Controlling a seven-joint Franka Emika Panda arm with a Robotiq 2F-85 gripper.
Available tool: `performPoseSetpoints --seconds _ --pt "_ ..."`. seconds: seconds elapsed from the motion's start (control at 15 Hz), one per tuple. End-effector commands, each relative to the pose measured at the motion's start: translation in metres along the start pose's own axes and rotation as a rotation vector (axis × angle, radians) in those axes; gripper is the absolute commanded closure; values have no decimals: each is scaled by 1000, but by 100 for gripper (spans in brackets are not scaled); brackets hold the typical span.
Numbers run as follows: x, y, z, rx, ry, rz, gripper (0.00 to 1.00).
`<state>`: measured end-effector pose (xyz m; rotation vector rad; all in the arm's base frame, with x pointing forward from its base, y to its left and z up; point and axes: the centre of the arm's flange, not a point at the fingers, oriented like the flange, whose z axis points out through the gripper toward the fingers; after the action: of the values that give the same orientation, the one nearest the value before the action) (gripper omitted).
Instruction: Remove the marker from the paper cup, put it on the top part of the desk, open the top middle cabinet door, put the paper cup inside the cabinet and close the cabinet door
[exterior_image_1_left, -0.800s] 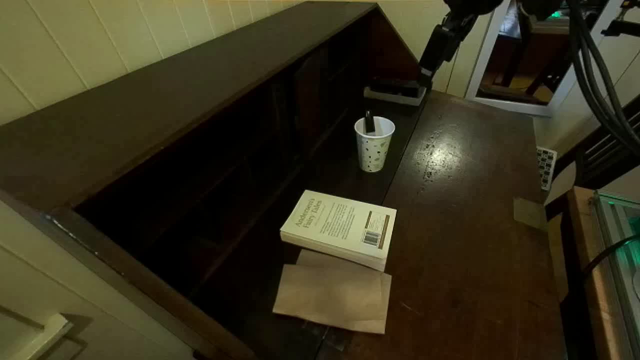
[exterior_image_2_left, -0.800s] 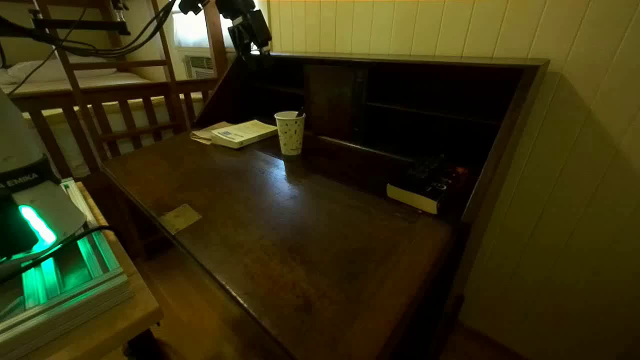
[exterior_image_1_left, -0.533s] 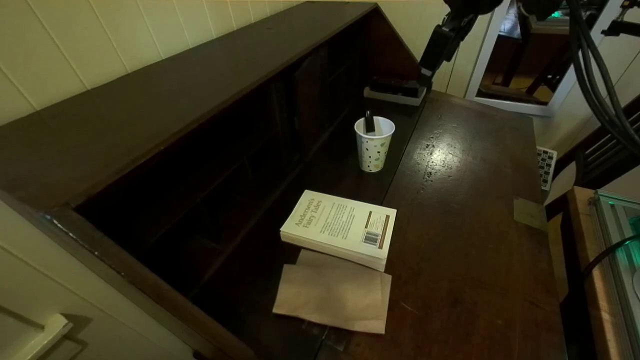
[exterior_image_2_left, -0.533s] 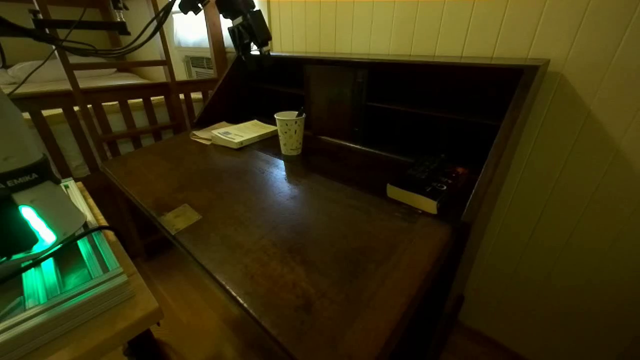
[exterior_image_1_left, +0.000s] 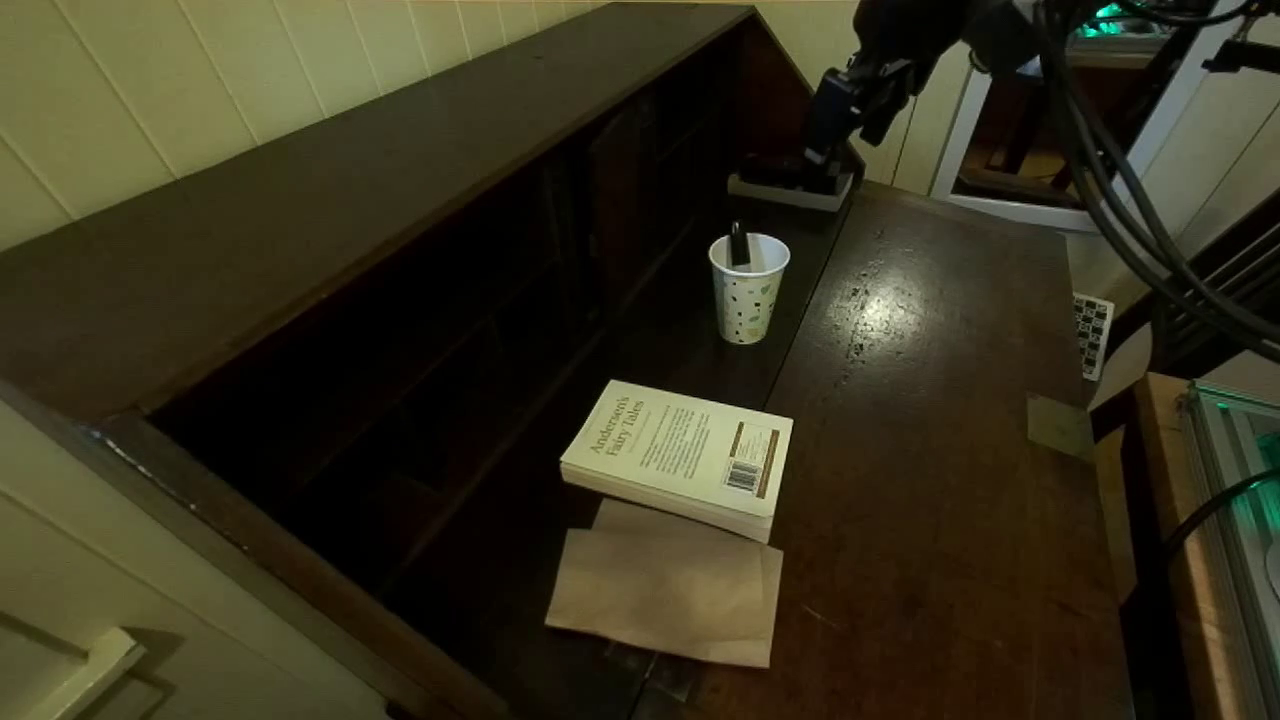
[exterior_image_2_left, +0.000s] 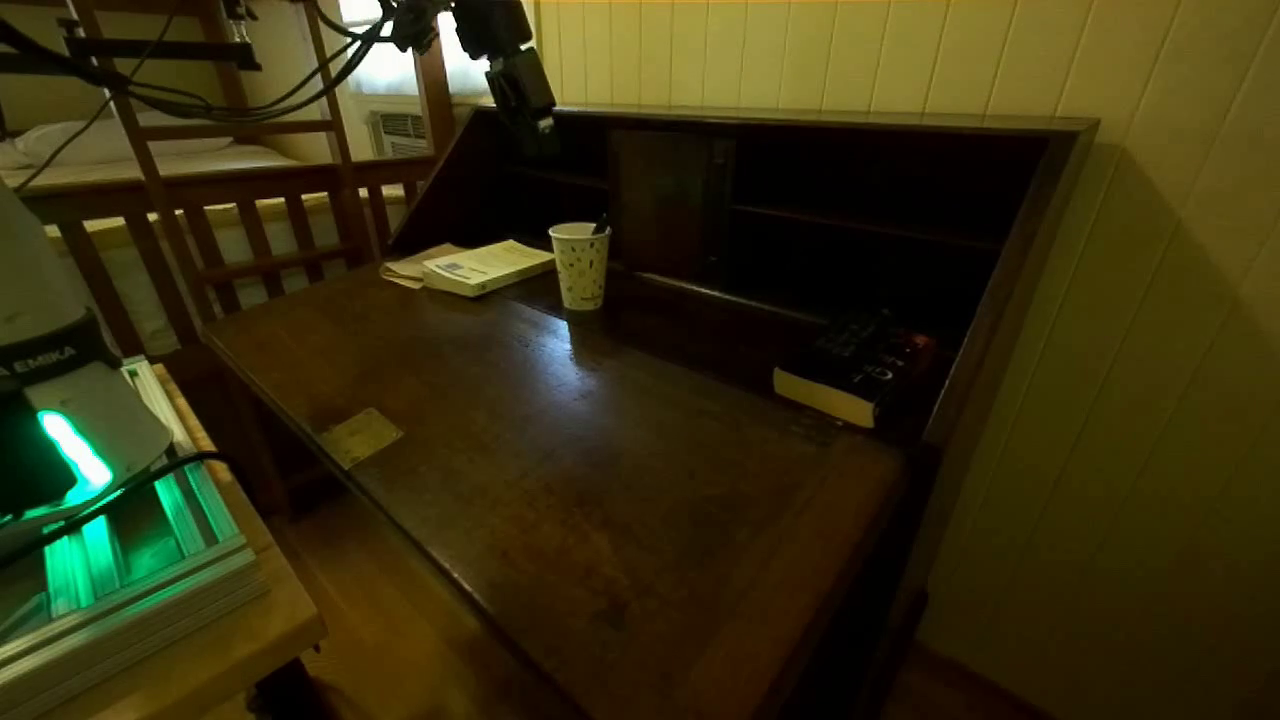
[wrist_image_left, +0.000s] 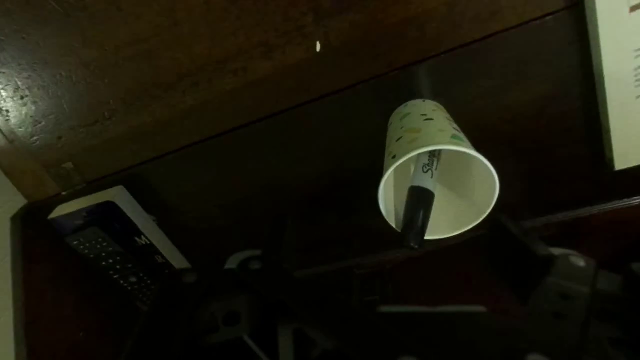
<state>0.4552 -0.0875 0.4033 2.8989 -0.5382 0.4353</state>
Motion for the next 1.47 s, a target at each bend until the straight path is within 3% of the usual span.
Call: performPoseSetpoints --seconds 0.0,0.8,1.33,1.4 --pt "23 -11 29 24 26 62 0" --pt "57 -17 90 67 47 222 0" --pt "67 -27 98 73 24 220 0" --pt "67 -28 99 76 18 219 4"
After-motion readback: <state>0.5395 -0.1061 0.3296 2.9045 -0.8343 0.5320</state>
